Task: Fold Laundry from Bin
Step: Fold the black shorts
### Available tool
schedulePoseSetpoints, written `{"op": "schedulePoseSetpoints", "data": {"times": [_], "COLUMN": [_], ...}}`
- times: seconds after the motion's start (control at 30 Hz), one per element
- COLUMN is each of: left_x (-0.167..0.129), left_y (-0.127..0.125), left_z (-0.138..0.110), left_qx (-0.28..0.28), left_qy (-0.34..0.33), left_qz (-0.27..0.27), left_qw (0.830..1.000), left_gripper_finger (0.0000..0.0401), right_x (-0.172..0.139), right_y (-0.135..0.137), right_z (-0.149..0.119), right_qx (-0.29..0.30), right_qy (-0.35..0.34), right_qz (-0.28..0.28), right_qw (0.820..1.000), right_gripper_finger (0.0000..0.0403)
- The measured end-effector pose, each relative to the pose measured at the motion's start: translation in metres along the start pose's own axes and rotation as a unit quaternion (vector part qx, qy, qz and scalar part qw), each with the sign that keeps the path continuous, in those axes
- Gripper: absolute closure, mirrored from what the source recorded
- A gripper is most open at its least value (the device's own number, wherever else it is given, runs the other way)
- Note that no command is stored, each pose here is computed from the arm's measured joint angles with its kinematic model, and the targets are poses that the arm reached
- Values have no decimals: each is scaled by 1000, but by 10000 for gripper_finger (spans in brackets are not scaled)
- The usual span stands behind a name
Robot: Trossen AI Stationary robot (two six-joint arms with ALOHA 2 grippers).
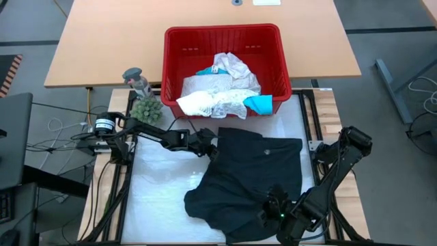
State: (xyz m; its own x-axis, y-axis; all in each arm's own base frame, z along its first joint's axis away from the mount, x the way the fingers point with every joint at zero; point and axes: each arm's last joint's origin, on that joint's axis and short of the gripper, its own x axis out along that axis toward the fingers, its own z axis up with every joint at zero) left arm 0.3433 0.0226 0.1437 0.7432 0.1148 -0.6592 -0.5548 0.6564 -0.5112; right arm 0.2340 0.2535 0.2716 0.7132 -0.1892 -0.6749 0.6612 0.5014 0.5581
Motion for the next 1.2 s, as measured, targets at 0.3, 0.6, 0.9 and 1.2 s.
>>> {"op": "schedulePoseSetpoints", "data": {"times": [0.3,0.6,0.9,1.2], "left_x": [-7,-49,-109,-147], "left_y": [-6,-7,8,9], "left_z": [-1,5,-2,-5], "left_qx": [-3,30,58,1], "left_qy": [27,26,16,-15], "left_qz": [-31,44,138,43], "left_qw": [999,998,989,999], "left_gripper_finger": [401,401,401,393], "right_x": [0,8,21,40], "right_y": [-1,-3,0,4], "right_z": [0,11,26,43], "right_qx": [-6,-10,-28,-61], "right_qy": [-1,-15,-28,-18], "right_qz": [-3,-29,-40,-52], "right_qw": [1000,999,998,997], "right_gripper_finger": [377,375,373,356]}}
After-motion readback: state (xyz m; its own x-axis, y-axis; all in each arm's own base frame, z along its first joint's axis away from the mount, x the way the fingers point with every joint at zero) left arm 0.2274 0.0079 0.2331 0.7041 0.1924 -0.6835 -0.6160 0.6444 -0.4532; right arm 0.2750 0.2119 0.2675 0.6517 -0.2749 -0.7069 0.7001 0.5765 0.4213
